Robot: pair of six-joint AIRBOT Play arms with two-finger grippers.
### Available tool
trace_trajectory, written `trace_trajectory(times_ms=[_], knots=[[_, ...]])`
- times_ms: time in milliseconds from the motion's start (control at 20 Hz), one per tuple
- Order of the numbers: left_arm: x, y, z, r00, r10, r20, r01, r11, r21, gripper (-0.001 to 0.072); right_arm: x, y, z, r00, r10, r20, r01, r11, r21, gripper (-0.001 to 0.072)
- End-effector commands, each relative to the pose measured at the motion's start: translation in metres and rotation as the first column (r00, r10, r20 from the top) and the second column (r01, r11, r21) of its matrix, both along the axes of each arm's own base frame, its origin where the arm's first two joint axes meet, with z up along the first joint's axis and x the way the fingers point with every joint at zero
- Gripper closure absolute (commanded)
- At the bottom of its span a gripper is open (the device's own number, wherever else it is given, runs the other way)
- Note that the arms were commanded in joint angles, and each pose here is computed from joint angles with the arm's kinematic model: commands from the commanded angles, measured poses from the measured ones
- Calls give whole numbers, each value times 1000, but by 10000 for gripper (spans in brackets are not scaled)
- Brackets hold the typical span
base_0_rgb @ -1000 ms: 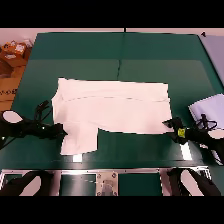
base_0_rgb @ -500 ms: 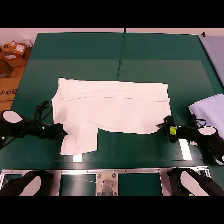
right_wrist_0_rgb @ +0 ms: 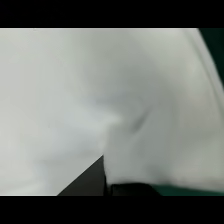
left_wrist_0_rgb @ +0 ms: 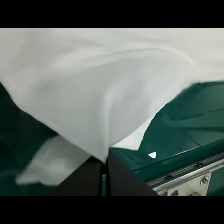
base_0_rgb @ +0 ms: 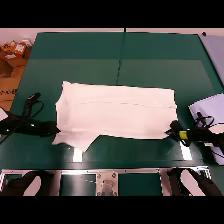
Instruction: Fold the shirts.
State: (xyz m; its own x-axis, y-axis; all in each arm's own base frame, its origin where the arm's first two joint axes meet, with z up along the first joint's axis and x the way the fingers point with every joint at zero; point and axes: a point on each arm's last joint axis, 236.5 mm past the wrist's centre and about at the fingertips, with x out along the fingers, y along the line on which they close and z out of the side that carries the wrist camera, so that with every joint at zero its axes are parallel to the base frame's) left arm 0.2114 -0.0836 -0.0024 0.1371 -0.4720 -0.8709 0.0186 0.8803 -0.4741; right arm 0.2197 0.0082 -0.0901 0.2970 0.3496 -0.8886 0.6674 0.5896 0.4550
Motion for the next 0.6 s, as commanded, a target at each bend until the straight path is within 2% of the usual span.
trace_trajectory(times_ms=[0,200,350,550], knots=[[-9,-10,26,999,3,39,-2,999,-38,684,-20,-8,31,998,66,-5,-66,997,-48,696],[28,-41,62,977,87,193,-41,973,-229,685,6,-3,61,993,64,99,-62,998,-24,696],[73,-29,79,943,139,303,-76,974,-212,685,42,-12,90,981,38,192,-35,999,-17,696],[141,-11,80,922,171,348,-110,976,-189,685,86,-31,93,973,-2,230,2,1000,2,696]])
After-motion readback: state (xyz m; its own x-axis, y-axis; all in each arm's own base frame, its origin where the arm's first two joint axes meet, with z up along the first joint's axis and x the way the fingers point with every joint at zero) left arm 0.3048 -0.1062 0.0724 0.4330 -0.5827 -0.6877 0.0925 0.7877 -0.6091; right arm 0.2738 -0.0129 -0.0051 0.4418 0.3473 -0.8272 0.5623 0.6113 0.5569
